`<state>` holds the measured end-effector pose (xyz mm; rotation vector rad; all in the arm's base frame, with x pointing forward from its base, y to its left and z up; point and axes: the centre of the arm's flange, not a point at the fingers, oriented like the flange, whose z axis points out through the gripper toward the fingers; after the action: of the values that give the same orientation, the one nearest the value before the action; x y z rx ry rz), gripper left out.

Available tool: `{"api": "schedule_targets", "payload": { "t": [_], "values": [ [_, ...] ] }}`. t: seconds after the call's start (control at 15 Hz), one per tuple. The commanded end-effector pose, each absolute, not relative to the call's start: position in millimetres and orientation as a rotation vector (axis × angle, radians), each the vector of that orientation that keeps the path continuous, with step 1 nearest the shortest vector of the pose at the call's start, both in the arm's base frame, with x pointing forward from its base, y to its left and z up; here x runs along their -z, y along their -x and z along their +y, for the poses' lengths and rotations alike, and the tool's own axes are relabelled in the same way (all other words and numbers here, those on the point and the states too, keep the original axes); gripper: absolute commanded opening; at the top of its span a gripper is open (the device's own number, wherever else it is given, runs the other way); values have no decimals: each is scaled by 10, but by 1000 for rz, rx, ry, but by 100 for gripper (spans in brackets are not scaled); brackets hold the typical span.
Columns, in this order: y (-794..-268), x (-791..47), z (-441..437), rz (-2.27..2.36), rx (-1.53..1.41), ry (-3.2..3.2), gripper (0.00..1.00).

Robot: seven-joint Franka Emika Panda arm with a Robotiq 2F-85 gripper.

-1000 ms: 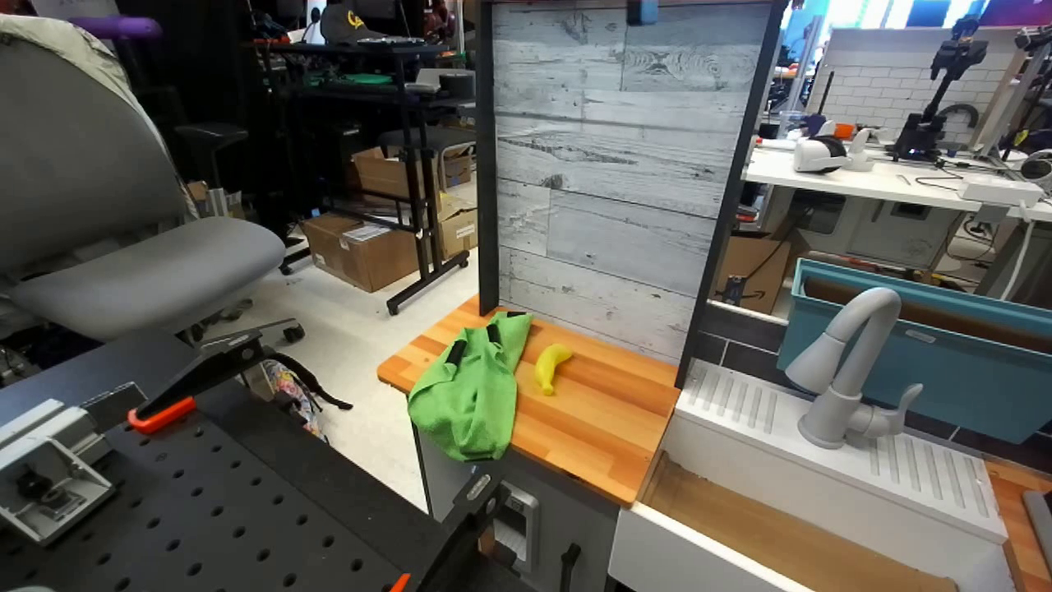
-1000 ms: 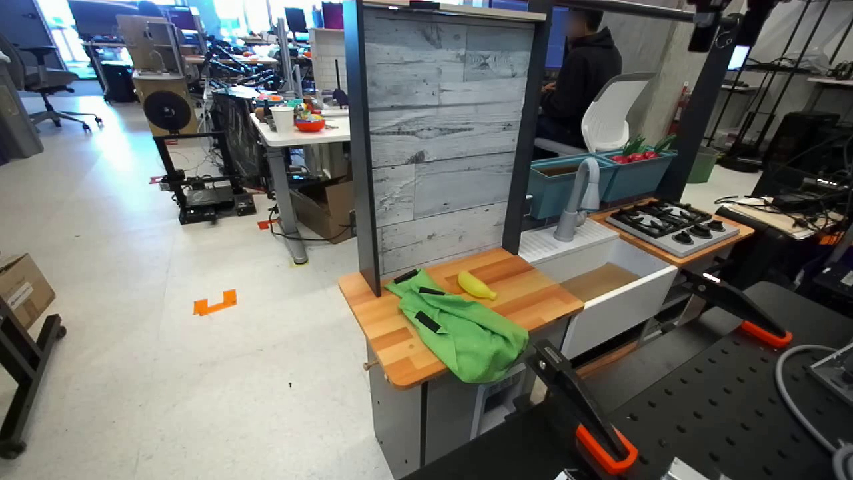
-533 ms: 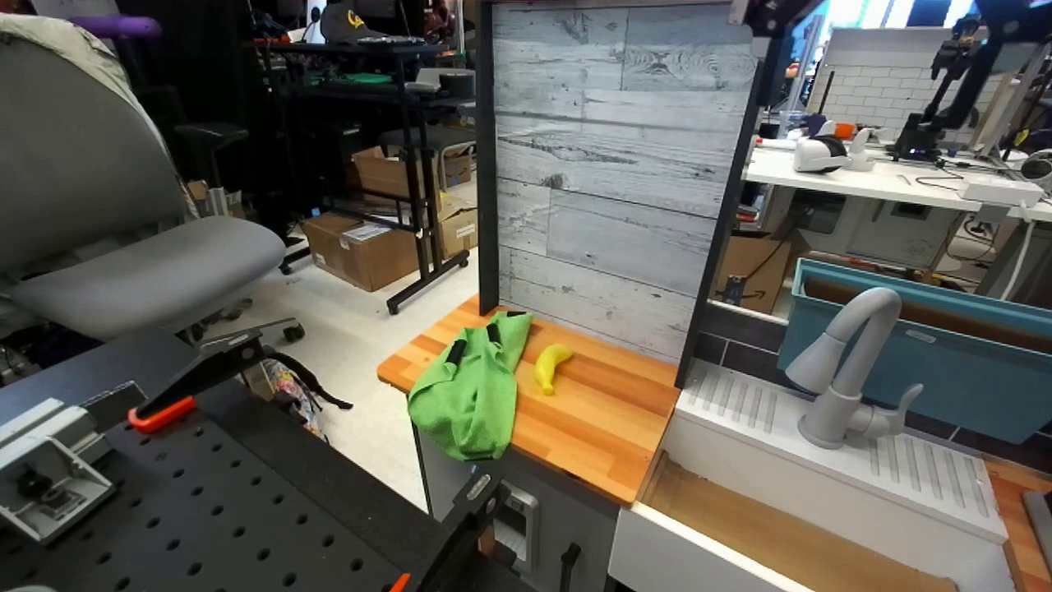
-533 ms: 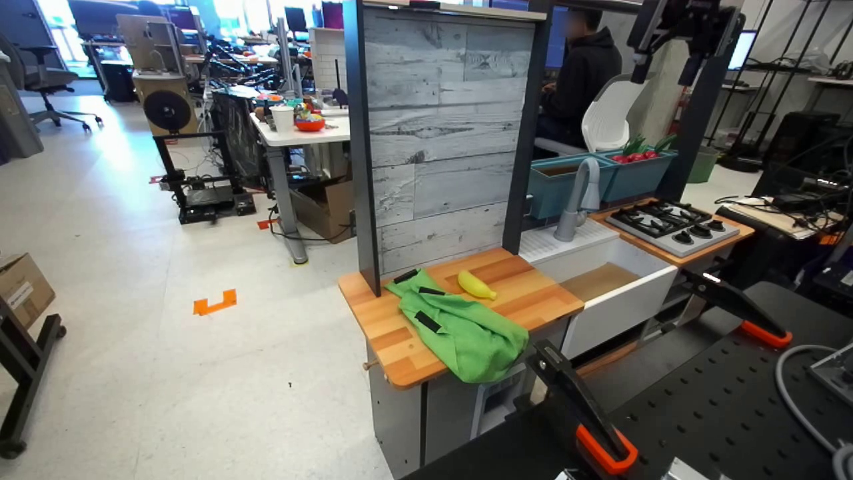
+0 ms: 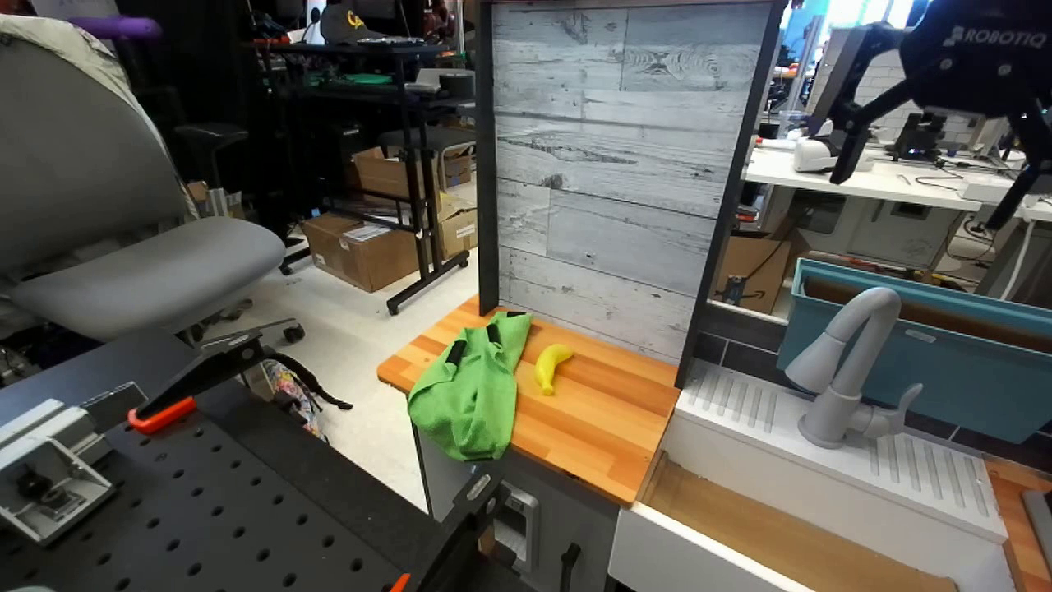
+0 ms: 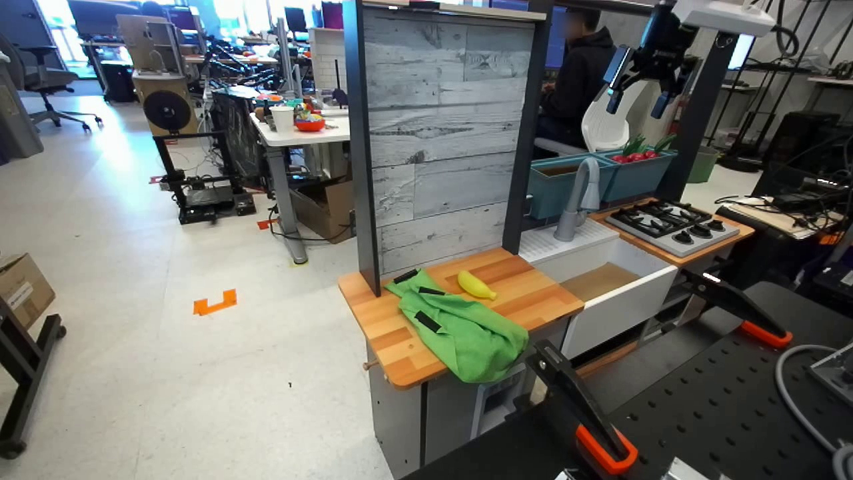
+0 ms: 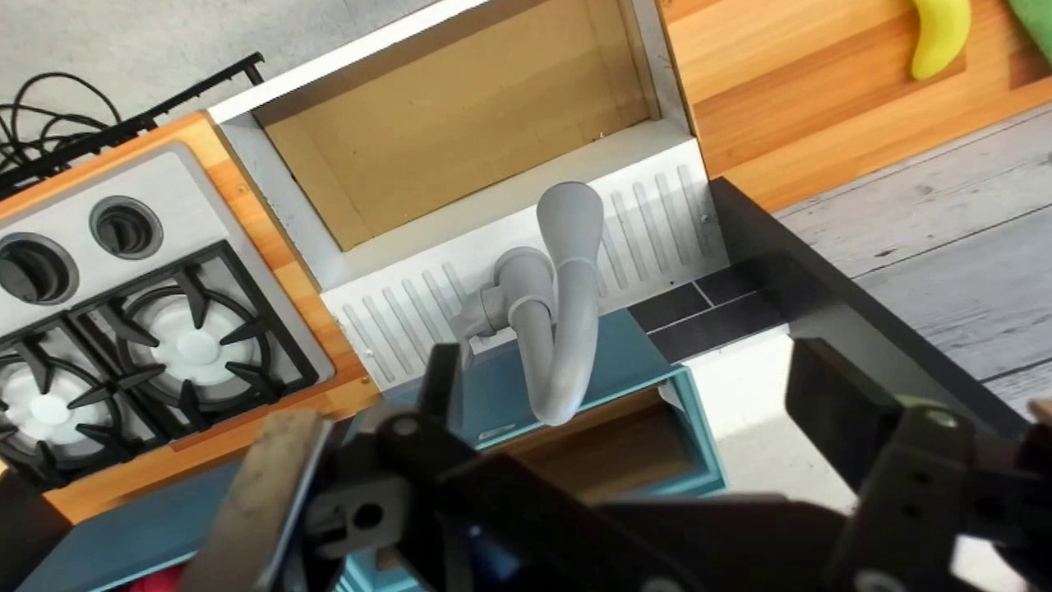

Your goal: Move the tap to the left

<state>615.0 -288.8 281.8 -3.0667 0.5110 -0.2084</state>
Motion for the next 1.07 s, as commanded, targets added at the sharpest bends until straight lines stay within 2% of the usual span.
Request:
{"api": "schedule_targets", "payload": {
  "t": [0.0,0.8,0.93,1.0],
  "values": [
    [-6517,-2567,-3063,560,242,3045,100],
    [-6834,-1806,-3180,616,190,3071,100],
    [-6832,-1724,-3176,615,180,3077,72],
    [-6827,-1689,-3168,612,175,3080,65]
  ]
}}
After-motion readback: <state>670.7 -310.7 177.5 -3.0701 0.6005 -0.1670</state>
